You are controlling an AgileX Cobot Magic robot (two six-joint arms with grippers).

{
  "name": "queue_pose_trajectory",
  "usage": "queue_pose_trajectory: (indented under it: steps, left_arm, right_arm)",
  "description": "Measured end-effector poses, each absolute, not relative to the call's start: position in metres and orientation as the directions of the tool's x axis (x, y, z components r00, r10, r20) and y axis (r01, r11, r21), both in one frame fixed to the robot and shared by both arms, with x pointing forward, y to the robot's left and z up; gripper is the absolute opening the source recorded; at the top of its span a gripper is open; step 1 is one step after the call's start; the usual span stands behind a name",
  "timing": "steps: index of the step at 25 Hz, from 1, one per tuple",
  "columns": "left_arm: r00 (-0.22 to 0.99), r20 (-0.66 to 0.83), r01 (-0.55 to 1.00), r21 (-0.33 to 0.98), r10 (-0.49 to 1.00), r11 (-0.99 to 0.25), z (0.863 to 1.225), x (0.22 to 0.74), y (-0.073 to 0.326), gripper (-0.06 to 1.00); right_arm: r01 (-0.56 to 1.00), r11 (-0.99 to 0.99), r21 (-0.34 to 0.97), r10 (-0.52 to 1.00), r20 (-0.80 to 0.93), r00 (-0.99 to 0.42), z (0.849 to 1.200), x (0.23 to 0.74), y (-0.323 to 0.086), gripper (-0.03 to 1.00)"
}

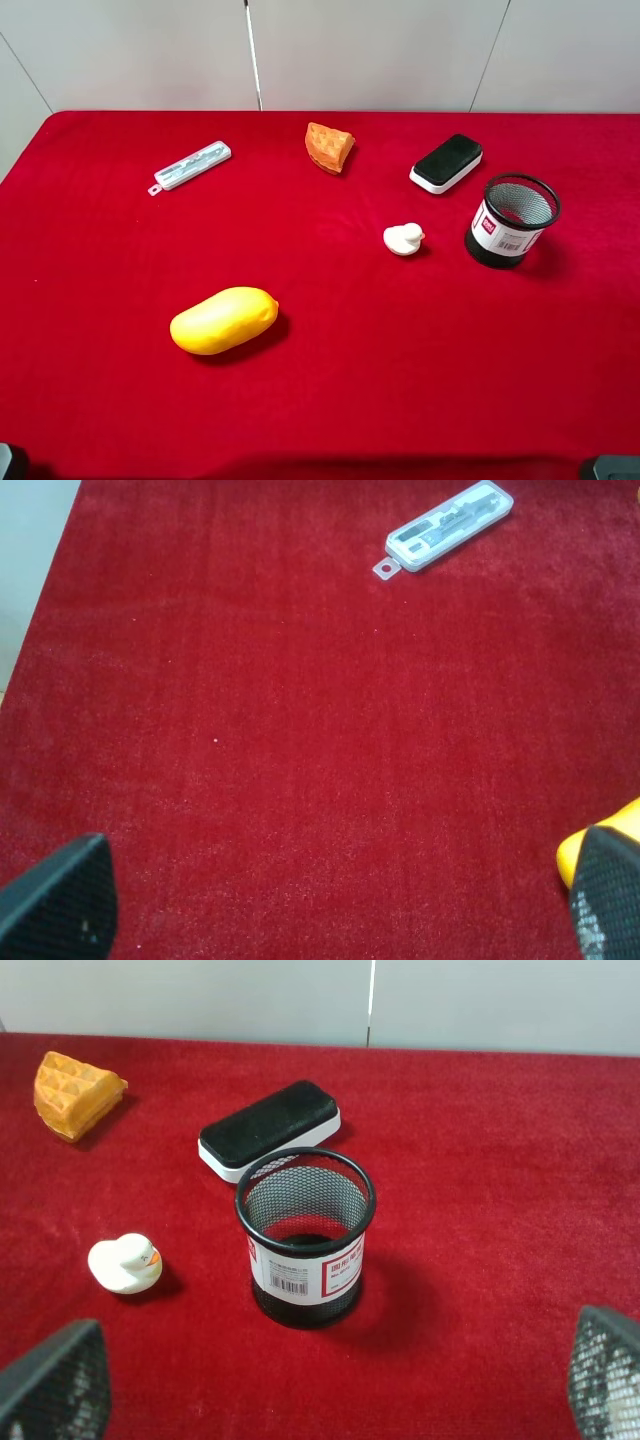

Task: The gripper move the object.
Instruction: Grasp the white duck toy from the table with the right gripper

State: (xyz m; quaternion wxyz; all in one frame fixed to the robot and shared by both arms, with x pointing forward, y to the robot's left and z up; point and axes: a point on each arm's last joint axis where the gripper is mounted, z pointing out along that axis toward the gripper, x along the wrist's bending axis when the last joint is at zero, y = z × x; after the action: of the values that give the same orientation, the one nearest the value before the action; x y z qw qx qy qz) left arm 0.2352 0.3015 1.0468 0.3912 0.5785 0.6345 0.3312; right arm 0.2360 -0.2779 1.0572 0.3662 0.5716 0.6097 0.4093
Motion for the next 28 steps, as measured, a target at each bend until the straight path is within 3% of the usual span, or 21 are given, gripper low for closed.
queue_pose_trajectory:
  steps: [28]
  left_arm:
    - [-0.025,-0.113,0.475,0.873,0.993,0.111,1.0468,0.2352,0.3015,0.89]
  right_arm:
    - [0.397,0.012,0.918,0.997,0.021,-0.078,1.0572,0.236,-0.2779,0.69]
